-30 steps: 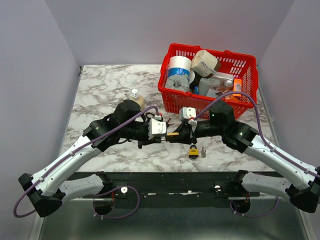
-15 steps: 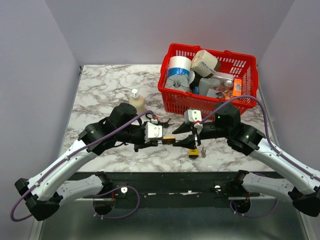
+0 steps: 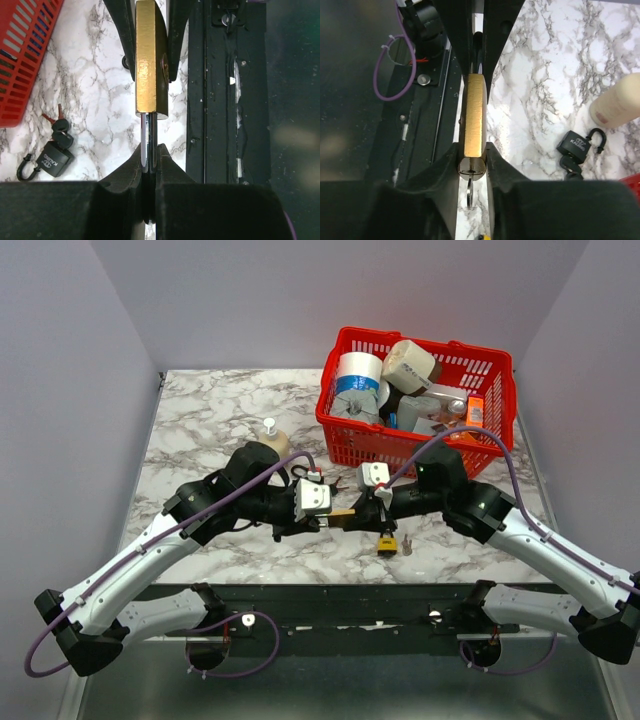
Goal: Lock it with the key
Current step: Lock the lock.
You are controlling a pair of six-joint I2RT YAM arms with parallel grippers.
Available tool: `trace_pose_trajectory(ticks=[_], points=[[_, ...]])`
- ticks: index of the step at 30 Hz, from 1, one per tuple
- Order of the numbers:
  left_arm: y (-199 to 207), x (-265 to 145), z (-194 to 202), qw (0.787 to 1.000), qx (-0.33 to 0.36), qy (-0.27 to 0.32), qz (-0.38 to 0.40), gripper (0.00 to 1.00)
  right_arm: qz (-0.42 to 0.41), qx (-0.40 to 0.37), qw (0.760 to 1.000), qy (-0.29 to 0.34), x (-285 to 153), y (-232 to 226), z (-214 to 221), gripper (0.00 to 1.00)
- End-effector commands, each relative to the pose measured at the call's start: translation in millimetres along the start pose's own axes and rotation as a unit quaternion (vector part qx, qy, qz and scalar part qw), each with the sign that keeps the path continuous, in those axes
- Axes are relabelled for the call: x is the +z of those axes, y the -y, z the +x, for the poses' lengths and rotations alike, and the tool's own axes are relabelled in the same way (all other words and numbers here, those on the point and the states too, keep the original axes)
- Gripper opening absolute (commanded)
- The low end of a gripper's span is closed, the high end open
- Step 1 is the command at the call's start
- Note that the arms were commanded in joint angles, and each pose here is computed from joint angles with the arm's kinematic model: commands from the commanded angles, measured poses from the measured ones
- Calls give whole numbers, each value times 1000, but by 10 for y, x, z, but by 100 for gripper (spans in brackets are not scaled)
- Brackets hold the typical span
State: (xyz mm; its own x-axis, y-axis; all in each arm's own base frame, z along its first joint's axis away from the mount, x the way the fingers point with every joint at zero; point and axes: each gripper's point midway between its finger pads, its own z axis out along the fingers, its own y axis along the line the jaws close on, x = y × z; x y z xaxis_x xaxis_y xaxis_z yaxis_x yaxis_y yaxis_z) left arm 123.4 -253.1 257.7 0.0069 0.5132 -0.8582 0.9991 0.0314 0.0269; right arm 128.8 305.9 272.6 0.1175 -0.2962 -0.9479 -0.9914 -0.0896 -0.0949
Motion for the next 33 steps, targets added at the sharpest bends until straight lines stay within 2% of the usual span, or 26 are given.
trace_pose_trajectory(ticks=[1,3,4,14,20,27,33], points=[[-15,-68,-491,997,22,78,3,0,0,-14,1000,13,-2,37,-157,15],[-21,-49,-520,996,20,82,6,0,-6,-13,1000,16,14,24,-168,3],[-24,-38,-526,996,16,84,6,0,-8,-14,1000,20,19,21,-189,1],[-76,83,-706,994,16,110,9,0,-51,-1,998,39,67,-102,-276,1],[-64,143,-739,992,45,114,2,0,-81,7,996,40,92,-207,-275,1],[-29,226,-946,988,28,149,13,0,-71,36,995,52,184,-140,-302,1],[38,343,-995,987,22,159,29,0,-65,31,996,60,188,-86,-403,1]])
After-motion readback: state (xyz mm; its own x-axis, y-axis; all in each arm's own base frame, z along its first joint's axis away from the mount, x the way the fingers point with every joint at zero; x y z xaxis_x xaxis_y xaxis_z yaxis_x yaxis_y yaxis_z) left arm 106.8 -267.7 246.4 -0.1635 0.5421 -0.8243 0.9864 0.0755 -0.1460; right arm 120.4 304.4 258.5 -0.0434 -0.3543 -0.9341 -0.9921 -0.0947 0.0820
